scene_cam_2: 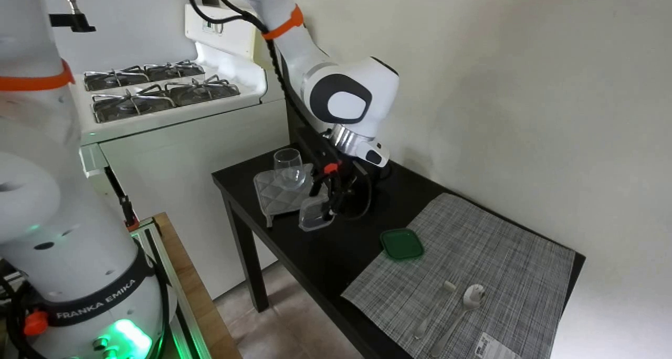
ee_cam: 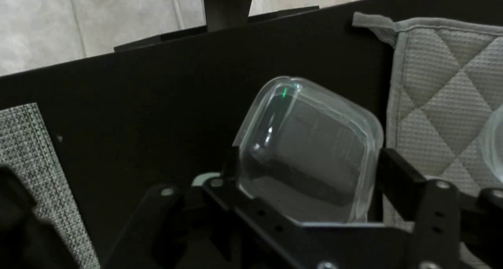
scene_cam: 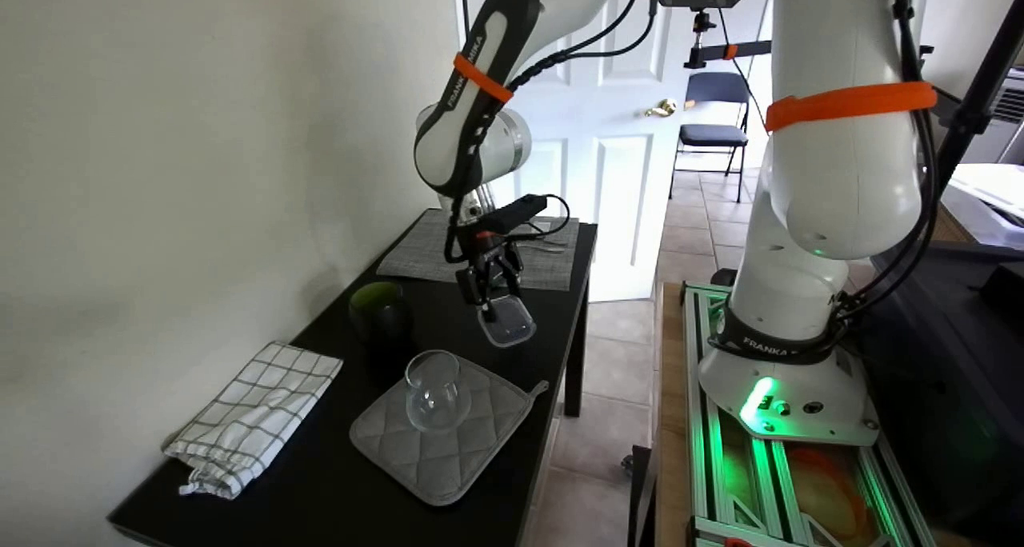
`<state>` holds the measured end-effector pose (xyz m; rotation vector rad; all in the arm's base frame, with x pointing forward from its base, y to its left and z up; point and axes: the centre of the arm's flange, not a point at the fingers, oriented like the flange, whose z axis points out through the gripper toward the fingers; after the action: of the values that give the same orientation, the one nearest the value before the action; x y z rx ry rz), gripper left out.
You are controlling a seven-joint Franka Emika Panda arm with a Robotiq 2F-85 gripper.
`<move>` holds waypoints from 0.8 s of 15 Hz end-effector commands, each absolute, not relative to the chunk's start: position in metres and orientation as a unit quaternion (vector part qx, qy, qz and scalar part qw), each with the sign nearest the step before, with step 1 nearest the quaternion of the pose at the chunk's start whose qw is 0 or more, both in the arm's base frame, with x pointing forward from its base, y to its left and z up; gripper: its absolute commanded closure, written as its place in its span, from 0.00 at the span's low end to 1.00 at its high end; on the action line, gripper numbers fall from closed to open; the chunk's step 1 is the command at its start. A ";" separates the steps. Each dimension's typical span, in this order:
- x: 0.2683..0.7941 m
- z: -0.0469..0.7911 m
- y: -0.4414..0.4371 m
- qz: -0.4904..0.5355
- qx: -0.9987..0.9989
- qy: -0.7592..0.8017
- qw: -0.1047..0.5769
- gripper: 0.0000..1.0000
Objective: Turn the small lunchbox over
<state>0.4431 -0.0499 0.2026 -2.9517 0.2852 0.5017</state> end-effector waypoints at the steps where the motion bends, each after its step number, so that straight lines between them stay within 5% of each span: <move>1: 0.388 0.229 -0.027 0.084 -0.994 0.063 0.024 0.39; 12: 0.379 0.233 -0.018 -0.210 -0.975 -0.003 -0.070 0.39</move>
<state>0.4124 -0.0244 0.2491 -3.1853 -0.0466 -0.4696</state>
